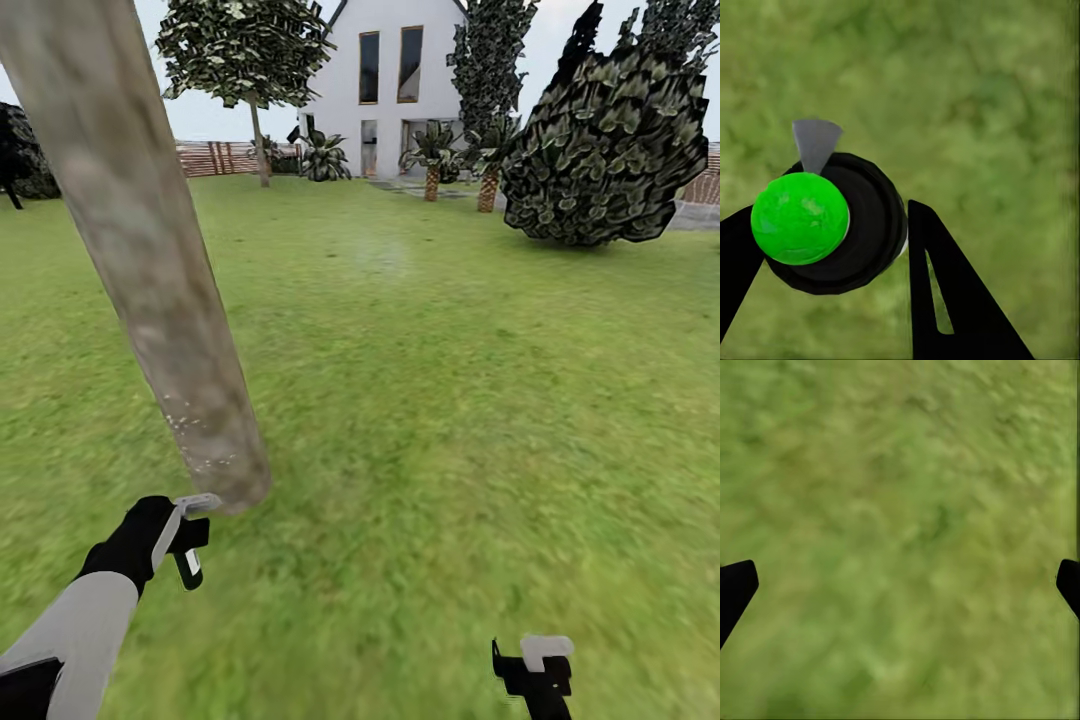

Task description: In the garden, pick up the pesticide atomizer on the floor and spray pesticide onto both trees until each tree trunk is fully covered.

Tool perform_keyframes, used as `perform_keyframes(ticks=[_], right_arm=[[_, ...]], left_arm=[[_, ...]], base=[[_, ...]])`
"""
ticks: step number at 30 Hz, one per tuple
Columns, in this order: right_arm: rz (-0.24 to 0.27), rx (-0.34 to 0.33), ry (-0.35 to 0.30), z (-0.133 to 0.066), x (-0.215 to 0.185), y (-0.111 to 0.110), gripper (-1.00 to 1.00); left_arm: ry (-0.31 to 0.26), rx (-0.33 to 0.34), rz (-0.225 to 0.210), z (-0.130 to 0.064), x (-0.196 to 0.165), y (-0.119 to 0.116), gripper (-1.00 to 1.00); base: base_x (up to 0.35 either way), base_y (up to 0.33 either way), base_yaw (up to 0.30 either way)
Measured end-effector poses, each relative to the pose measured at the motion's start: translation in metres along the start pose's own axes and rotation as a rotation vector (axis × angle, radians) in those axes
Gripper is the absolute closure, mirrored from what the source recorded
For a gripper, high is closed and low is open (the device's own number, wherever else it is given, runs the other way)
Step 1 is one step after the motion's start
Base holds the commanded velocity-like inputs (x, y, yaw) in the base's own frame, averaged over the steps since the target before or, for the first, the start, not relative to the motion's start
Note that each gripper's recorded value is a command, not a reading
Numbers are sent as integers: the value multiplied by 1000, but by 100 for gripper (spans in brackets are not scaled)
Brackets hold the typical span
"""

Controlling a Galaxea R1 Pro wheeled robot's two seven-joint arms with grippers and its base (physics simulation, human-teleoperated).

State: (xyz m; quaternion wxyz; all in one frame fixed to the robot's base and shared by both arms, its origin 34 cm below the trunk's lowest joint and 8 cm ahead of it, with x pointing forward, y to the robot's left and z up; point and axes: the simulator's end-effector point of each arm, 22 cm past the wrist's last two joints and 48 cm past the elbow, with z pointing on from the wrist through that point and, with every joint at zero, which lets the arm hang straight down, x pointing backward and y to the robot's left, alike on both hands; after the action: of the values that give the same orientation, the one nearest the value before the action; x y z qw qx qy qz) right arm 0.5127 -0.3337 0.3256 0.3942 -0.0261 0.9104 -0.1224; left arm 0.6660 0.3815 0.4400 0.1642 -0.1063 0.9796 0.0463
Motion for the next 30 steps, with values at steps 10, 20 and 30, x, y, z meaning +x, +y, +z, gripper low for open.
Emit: perform_keyframes(ticks=[10, 20, 30], right_arm=[[0, 0, 1, 0, 0, 0, -100], [0, 0, 1, 0, 0, 0, -100], [-1, 1, 0, 0, 0, -1, -100]], left_arm=[[-4, -12, 4, -3, -4, 7, 100], [-54, 17, -28, -65, -86, -3, 100], [-2, 28, -20, -56, -78, -7, 100]], base=[[70, -254, 153], [-2, -10, 261], [64, -43, 10]])
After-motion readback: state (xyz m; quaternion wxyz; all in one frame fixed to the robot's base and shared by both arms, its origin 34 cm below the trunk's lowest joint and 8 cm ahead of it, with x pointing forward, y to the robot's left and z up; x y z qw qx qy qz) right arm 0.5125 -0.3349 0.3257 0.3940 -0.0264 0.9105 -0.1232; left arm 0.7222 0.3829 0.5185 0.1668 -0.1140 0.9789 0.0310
